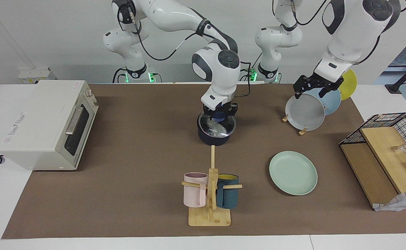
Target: Transfer vermicelli from plate to pot
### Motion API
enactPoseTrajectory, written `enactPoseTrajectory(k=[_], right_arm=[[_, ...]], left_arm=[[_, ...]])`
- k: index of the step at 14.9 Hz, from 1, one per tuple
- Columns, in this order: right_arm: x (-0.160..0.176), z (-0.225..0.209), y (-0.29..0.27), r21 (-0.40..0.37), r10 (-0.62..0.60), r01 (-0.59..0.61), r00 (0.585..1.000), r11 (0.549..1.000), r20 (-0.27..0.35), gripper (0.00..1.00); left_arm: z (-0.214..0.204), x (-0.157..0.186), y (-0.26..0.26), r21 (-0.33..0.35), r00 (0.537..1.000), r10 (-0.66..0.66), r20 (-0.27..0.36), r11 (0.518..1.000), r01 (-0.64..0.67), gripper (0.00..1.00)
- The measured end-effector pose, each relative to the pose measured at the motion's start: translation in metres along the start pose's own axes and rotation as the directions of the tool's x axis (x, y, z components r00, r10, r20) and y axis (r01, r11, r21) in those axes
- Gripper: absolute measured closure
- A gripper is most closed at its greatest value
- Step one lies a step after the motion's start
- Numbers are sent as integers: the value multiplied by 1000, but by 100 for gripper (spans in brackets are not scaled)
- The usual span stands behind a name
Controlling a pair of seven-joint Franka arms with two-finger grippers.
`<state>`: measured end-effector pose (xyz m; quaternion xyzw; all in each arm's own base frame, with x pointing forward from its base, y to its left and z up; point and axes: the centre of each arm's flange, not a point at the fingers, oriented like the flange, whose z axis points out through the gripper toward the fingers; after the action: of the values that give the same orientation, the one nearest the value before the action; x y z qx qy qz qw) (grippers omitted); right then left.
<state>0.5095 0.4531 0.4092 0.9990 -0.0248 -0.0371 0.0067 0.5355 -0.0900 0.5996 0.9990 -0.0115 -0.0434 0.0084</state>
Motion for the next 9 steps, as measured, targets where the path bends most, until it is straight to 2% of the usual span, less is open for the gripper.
enactPoseTrajectory(k=[9], right_arm=[[1,8,10,-18,12,-12,1000,1000,20,33]], left_arm=[[0,-5,2,2,1000,4,1,1000,-4,0]])
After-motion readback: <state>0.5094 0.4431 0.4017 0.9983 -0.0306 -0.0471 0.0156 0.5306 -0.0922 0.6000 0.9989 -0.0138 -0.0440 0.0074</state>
